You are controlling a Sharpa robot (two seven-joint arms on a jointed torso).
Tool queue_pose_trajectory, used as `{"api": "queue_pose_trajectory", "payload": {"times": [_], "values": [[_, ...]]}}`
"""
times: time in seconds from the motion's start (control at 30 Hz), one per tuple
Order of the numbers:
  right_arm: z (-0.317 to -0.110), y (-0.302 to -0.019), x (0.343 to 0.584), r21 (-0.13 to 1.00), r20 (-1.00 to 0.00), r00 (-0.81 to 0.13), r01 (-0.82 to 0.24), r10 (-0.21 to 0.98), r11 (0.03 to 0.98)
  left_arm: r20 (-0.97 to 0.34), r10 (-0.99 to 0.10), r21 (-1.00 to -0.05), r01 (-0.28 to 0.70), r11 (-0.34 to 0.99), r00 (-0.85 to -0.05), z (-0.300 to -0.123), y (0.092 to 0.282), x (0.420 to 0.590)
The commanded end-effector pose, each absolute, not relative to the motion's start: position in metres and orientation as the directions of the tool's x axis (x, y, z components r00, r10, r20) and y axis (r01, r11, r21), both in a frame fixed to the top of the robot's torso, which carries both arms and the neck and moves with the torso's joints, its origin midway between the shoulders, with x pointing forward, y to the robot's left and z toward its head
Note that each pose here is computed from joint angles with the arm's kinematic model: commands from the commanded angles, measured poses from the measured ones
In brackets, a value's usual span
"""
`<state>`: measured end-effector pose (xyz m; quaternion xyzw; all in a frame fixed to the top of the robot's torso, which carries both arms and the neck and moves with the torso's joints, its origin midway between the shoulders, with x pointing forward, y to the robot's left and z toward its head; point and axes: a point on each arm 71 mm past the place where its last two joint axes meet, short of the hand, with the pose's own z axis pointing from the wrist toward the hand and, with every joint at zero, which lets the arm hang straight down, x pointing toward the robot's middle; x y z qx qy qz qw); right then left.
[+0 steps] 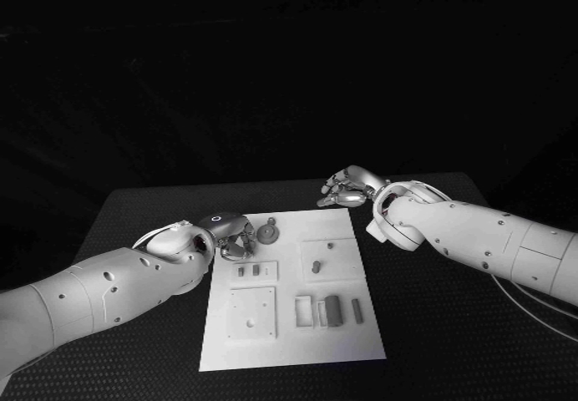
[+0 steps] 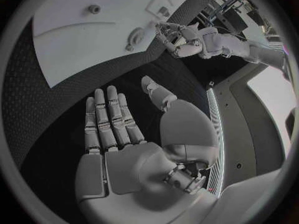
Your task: Assemble the parts on the task board
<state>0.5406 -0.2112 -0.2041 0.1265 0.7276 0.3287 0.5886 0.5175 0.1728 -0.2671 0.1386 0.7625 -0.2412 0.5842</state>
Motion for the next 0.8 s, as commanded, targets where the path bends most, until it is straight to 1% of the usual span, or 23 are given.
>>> {"api": "queue_pose_trajectory", "payload": {"times": [0.03,0.8], "values": [[-0.2039,-0.2101,0.5403,0.628,-0.773,-0.282,-0.213,0.568,0.749,-0.955,-0.062,-0.205,0.494,0.845,-0.29,-0.268,0.1713,0.5181],[-0.204,-0.2102,0.5405,0.628,-0.773,-0.282,-0.213,0.568,0.749,-0.95,-0.048,-0.205,0.504,0.839,-0.308,-0.2698,0.1665,0.5172]]}}
